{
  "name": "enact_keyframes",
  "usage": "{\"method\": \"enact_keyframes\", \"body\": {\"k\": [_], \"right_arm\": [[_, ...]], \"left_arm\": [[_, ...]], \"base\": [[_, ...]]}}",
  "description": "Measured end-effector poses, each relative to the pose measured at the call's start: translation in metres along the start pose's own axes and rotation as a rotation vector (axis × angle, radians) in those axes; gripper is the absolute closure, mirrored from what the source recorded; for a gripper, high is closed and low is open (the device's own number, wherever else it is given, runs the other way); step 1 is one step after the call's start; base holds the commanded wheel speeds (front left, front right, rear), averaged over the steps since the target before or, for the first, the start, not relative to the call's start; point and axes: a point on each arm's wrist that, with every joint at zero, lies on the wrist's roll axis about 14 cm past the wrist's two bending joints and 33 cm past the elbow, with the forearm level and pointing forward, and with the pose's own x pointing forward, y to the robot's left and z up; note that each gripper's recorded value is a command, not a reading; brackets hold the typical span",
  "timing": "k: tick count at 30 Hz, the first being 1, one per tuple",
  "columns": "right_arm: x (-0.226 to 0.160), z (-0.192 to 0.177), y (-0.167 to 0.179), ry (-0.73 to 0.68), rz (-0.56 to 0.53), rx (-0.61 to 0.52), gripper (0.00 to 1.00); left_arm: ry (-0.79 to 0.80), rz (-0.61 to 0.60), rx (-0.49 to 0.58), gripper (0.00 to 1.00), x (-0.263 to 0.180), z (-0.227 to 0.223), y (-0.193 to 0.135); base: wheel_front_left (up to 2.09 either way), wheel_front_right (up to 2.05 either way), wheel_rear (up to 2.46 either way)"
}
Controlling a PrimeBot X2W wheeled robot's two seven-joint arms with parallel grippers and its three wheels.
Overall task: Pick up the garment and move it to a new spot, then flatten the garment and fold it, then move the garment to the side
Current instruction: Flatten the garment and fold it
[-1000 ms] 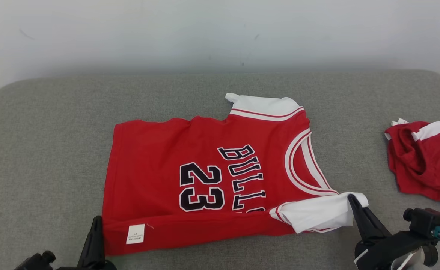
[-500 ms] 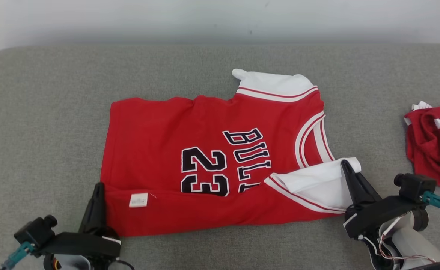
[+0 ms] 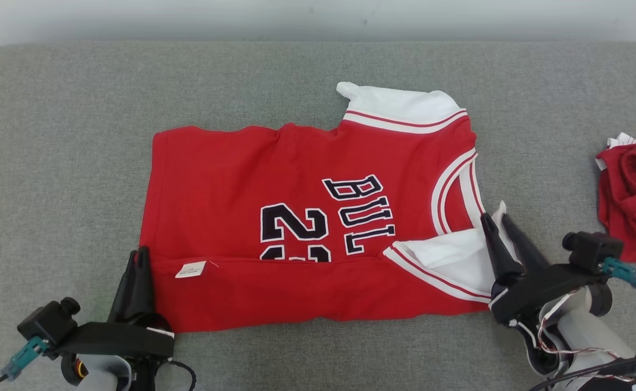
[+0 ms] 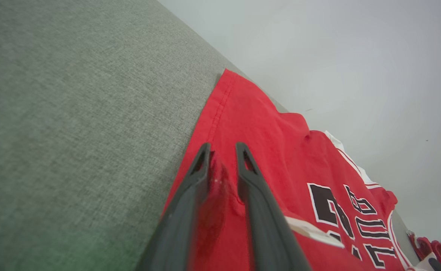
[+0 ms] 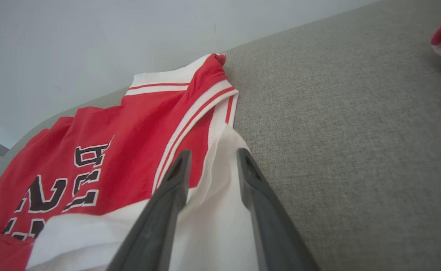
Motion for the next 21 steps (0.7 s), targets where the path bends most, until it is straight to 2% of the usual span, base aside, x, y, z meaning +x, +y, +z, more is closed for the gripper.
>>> {"method": "enact_keyframes", "body": {"k": [8,21], "right_arm": [[0.008,0.053,-0.005,-0.170,-0.024,-0.036,0.00],[-0.038,0.019,-0.004,-0.121,-0.073,-0.077,0.00]], "left_arm": [[-0.078,-0.013,0.047,0.00,0.004,0.025,-0.004],[-0.091,0.014,0.261,0.00,-0.031,0.034,0.006]], "base": [[0.00,0.00,0.00],[0.00,0.00,0.00]]}}
